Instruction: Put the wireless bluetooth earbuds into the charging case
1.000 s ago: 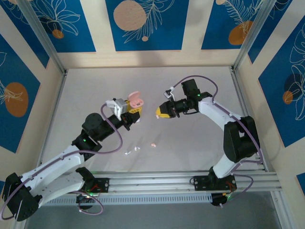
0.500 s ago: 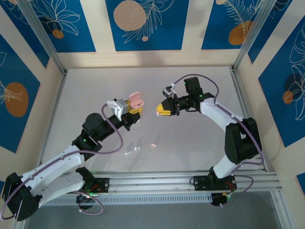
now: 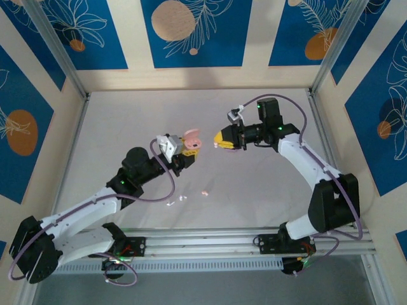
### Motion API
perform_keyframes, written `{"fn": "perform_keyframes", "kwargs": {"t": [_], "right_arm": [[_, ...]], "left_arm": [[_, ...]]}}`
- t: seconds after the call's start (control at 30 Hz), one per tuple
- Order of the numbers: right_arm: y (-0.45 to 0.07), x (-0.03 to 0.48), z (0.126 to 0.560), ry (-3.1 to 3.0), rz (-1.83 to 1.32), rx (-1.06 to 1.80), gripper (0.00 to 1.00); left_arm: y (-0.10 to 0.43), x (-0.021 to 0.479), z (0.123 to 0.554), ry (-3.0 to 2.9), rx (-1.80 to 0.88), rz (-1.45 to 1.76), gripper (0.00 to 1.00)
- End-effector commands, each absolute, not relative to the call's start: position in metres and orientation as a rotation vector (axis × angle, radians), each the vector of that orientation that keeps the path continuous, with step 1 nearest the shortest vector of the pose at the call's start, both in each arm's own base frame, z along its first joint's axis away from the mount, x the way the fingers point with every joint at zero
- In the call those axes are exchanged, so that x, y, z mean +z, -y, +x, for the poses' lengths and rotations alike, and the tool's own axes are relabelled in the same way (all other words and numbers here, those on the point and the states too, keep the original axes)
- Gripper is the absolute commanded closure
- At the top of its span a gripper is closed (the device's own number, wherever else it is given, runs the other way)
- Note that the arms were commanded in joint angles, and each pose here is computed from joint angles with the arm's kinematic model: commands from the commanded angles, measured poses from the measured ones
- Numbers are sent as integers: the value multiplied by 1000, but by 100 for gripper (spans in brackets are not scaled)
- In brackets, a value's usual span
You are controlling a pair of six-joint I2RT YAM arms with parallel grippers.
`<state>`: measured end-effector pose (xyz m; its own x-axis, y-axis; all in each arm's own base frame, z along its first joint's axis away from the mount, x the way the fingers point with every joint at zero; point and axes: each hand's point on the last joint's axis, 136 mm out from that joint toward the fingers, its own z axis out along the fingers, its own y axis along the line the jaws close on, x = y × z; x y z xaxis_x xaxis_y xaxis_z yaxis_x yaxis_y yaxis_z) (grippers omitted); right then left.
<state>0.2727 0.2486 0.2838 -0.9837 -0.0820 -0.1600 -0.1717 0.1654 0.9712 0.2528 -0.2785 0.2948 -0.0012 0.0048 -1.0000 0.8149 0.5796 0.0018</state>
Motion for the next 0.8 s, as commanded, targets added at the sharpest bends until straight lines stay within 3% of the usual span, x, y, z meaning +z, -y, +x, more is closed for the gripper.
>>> {"fn": "perform_keyframes", "kwargs": {"t": [0.0, 0.33, 0.77], "right_arm": [[-241, 299, 266, -2336, -212, 1952, 79], [-238, 331, 249, -2253, -273, 1946, 79], [-258, 336, 240, -2243, -355, 1845, 79]], "left_arm": [[283, 303, 255, -1377, -739, 759, 76], [303, 299, 265, -1356, -748, 777, 78], [323, 304, 260, -1288, -775, 814, 78]]}}
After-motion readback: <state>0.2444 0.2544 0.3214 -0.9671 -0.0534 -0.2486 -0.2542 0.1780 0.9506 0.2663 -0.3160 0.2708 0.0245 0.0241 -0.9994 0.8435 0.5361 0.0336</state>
